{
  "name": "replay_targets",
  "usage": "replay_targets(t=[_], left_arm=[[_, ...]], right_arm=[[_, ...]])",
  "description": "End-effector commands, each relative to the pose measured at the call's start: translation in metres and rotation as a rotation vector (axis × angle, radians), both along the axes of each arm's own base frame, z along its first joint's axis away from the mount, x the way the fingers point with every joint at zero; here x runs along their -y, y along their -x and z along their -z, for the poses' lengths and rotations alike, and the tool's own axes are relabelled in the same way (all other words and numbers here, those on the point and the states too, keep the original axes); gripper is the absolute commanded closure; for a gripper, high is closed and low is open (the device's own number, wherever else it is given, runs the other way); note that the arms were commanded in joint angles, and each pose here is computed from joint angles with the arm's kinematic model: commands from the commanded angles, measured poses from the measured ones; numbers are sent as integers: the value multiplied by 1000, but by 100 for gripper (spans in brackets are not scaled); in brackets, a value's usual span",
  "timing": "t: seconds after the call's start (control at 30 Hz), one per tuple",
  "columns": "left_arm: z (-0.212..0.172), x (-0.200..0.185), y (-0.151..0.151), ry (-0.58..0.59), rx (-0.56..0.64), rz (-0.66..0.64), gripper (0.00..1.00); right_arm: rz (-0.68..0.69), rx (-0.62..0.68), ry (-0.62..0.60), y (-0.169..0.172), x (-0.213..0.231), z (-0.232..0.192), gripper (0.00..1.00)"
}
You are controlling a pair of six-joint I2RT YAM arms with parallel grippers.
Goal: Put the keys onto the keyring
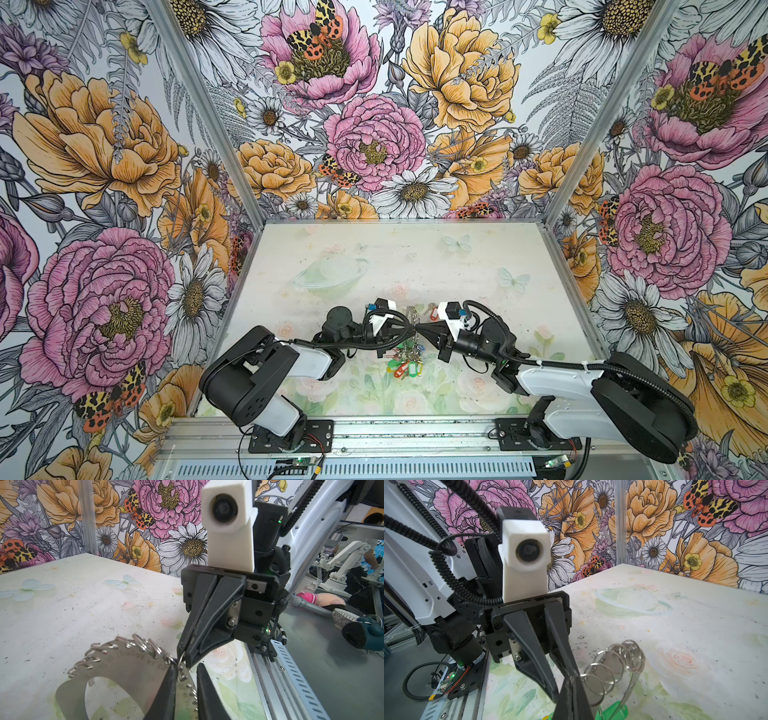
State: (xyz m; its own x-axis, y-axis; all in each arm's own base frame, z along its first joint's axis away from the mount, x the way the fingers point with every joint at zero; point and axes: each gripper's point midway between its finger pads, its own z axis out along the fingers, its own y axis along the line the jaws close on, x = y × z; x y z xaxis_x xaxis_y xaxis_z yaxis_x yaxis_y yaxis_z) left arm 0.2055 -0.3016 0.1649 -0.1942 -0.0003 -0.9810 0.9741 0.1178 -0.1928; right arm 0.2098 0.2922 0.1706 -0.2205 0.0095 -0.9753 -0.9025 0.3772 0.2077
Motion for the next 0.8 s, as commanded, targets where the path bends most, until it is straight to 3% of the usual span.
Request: replay_targets(t=[0.0,0.33,0.77], left_arm=[[-7,0,6,33,30,40,82],[-6,2,11,59,32,81,91],[-4,1,4,46,16,33,100]], right_arm=[[-29,37,-23,1,-4,-10,100],[-23,33,-28,-2,-5,-10,100],[13,12,0,-8,-3,-6,100]])
